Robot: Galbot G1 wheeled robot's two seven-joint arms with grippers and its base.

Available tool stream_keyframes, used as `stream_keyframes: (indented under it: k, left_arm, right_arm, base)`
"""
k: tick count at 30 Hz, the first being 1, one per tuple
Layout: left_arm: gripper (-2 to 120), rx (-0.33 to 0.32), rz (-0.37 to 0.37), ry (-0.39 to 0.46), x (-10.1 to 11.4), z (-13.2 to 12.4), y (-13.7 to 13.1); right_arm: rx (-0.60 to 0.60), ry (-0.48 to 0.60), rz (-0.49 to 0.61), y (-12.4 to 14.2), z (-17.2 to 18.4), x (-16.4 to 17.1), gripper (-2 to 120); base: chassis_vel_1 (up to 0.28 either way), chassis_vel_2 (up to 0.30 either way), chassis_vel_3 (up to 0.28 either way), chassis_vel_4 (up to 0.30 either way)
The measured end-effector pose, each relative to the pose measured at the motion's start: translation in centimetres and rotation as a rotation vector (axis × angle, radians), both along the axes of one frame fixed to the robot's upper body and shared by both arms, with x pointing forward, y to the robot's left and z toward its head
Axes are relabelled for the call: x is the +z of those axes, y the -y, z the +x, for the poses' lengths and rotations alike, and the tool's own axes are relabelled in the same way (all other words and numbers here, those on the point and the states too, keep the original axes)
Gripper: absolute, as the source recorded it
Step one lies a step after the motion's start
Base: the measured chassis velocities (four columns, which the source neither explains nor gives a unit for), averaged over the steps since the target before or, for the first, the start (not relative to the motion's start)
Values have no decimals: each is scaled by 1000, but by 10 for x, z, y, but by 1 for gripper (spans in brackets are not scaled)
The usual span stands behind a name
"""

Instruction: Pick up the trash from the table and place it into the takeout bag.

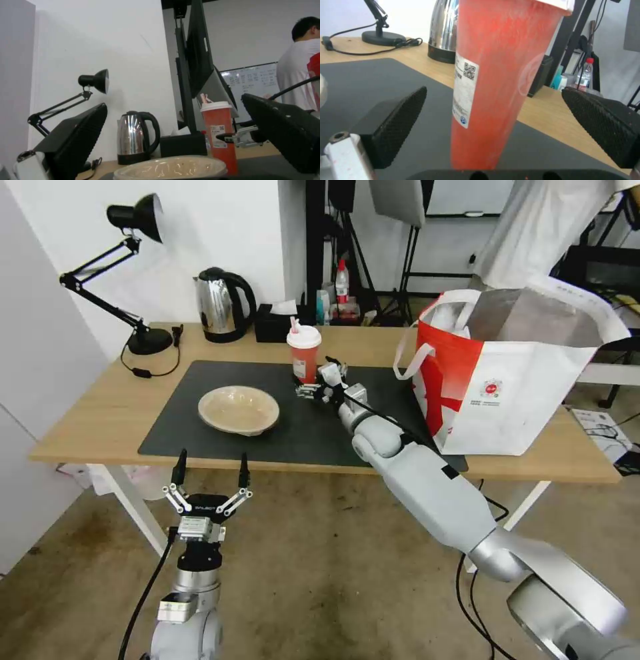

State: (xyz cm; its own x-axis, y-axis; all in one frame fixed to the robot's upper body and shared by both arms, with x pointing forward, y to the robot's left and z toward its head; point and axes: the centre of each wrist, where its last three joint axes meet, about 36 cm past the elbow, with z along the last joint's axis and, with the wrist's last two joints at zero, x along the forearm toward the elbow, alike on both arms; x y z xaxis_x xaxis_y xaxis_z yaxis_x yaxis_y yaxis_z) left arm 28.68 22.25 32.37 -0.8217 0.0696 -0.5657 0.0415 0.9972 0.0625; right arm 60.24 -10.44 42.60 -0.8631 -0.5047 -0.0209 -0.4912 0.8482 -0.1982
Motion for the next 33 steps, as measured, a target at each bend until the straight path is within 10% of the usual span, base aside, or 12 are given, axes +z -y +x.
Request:
stream_keyframes:
  k: [33]
  left_arm:
    - [100, 0, 0, -9, -3, -1, 0]
  right_arm:
    - [0, -10, 14, -17, 20, 4, 100]
  base:
    - [0, 0, 0, 0]
